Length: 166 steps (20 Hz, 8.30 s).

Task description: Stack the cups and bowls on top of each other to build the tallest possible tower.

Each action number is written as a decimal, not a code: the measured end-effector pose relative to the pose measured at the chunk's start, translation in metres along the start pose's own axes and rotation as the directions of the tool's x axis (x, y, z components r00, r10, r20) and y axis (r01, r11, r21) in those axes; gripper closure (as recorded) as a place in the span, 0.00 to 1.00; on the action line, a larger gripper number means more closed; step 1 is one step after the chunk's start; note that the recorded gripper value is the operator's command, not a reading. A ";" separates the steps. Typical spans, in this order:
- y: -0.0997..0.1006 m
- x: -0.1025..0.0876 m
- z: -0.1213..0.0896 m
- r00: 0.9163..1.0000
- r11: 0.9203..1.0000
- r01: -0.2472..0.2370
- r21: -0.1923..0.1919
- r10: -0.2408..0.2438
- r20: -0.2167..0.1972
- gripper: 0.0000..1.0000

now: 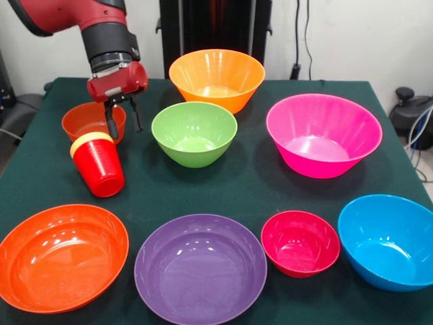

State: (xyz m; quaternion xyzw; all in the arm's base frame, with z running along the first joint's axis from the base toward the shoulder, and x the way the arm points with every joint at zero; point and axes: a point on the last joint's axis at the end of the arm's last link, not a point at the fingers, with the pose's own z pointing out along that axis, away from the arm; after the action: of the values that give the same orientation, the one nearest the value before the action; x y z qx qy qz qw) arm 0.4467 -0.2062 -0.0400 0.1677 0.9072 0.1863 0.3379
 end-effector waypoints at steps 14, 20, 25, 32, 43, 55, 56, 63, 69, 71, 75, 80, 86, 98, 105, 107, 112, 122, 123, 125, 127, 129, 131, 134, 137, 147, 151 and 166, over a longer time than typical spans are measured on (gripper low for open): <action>-0.026 0.001 -0.015 0.999 0.999 -0.043 0.026 0.042 0.032 0.00; -0.034 0.007 -0.020 0.998 0.999 -0.038 0.023 0.037 0.045 0.00; -0.029 0.015 -0.017 0.999 1.000 -0.024 0.005 0.024 0.041 0.00; -0.021 0.015 -0.011 0.998 0.999 -0.011 -0.032 0.013 0.066 0.00; -0.025 0.007 -0.002 0.997 0.998 -0.017 -0.057 0.021 0.072 0.00; -0.033 -0.006 0.007 0.996 0.995 -0.072 -0.073 0.075 0.050 0.00; -0.033 -0.007 0.008 0.996 0.994 -0.074 -0.075 0.078 0.051 0.00; -0.035 -0.018 0.013 0.991 0.989 -0.112 -0.093 0.117 0.057 0.00; -0.032 -0.028 0.014 0.991 0.989 -0.106 -0.104 0.114 0.073 0.00; -0.030 -0.031 0.015 0.991 0.989 -0.103 -0.107 0.112 0.079 0.00; -0.028 -0.036 0.015 0.990 0.989 -0.098 -0.113 0.108 0.088 0.00; -0.026 -0.039 0.016 0.990 0.989 -0.094 -0.117 0.105 0.093 0.00; -0.025 -0.044 0.018 0.990 0.989 -0.086 -0.117 0.098 0.098 0.00; -0.027 -0.053 0.026 0.993 0.994 -0.056 -0.098 0.066 0.099 0.00; -0.014 -0.057 0.034 0.995 0.995 0.060 -0.080 -0.053 0.082 0.00; -0.011 -0.057 0.035 0.994 0.994 0.080 -0.078 -0.074 0.078 0.00; -0.007 -0.058 0.037 0.990 0.990 0.126 -0.070 -0.120 0.074 0.00; -0.015 -0.057 0.039 0.988 0.989 0.135 -0.052 -0.131 0.076 0.00; -0.016 -0.057 0.040 0.989 0.990 0.133 -0.052 -0.129 0.077 0.00; -0.017 -0.057 0.041 0.989 0.990 0.128 -0.052 -0.123 0.079 0.00; -0.020 -0.056 0.043 0.991 0.993 0.110 -0.054 -0.105 0.087 0.00; -0.022 -0.055 0.044 0.992 0.994 0.097 -0.055 -0.092 0.092 0.00; -0.024 -0.053 0.046 0.993 0.995 0.079 -0.059 -0.073 0.097 0.00; -0.025 -0.049 0.048 0.994 0.996 0.055 -0.066 -0.048 0.101 0.00; -0.026 -0.045 0.050 0.994 0.997 0.028 -0.076 -0.020 0.108 0.00; -0.023 -0.040 0.053 0.994 0.996 0.006 -0.090 0.003 0.108 0.00; -0.022 -0.041 0.054 0.994 0.996 0.013 -0.088 -0.003 0.107 0.00; -0.011 -0.050 0.058 0.979 0.980 0.197 -0.039 -0.194 0.069 1.00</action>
State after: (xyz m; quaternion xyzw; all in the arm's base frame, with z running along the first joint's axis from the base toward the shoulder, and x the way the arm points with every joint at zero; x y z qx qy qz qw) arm 0.5199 -0.2246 -0.0586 0.0757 0.9034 0.1674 0.3875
